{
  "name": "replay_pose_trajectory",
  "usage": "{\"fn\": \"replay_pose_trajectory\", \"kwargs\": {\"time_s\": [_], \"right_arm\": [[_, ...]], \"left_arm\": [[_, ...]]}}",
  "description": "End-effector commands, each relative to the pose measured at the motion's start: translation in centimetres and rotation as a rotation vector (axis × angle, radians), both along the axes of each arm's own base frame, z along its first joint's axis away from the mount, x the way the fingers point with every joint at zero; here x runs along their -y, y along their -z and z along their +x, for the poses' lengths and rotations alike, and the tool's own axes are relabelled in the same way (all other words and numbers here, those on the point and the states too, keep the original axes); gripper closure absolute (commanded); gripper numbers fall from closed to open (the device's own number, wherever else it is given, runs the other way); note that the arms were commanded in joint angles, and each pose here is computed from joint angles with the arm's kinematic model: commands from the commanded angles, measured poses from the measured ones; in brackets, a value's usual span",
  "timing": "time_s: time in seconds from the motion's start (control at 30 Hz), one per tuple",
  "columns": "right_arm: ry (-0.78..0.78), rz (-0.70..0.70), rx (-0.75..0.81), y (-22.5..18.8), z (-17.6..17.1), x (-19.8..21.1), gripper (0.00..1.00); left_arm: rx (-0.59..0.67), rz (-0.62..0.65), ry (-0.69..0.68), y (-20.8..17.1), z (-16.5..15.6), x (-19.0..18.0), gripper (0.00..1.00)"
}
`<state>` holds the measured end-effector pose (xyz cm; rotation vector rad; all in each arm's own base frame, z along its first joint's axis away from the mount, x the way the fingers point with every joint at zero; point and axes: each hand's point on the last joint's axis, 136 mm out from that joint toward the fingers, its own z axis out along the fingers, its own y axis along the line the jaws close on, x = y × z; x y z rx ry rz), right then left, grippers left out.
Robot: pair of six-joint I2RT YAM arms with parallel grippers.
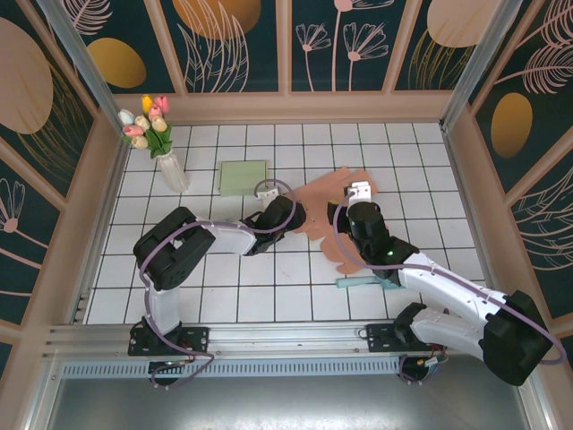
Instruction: Fold the paper box
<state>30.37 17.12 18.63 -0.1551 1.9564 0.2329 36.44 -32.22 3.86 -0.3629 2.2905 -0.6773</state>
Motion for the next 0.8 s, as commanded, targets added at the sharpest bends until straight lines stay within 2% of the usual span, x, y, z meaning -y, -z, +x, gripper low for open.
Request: {"fn": "replay_pose_trajectory", "kwargs": {"time_s": [0.0,0.1,0.13,0.2,0.23,0.27,0.37,0.5,0.6,0.77], "right_arm": [[0.032,-0.014,0.031,-0.4,0.2,0.8,0.48],[0.036,-0.015,0.034,-0.4,0.2,0.9,0.48],[0.036,-0.015,0.032,-0.3,0.2,0.9,0.48],[0.029,-0.012,0.033,-0.4,0.2,0.7,0.48],[0.021,-0.011,0.03,-0.4,0.2,0.6,0.48],[0.011,-0.004,0.027,-0.4,0.1,0.4,0.47],[-0.028,0.026,0.029,-0.7,-0.1,-0.3,0.47],[-0.115,0.066,0.037,-2.2,-0.7,-1.7,0.43],[-0.205,0.071,0.046,-4.6,-0.8,-3.3,0.4],[-0.4,-0.095,0.23,-8.9,-1.1,-5.6,0.38]], "left_arm": [[-0.017,0.008,-0.012,1.1,0.9,-0.5,0.41],[-0.032,-0.027,-0.009,1.8,1.4,-0.4,0.47],[-0.029,-0.037,0.008,2.0,1.5,-0.1,0.53],[-0.023,-0.047,0.046,2.4,1.8,0.3,0.79],[0.006,-0.065,0.06,1.2,2.9,0.9,0.95],[0.021,-0.058,0.072,0.8,3.5,0.9,1.0],[0.124,-0.001,0.107,-2.3,5.1,0.4,1.0],[0.443,0.064,0.277,-9.8,4.9,1.3,1.0],[0.609,0.169,0.348,-12.4,3.8,0.4,1.0],[0.714,0.3,0.421,-13.5,2.7,-0.4,1.0]]}}
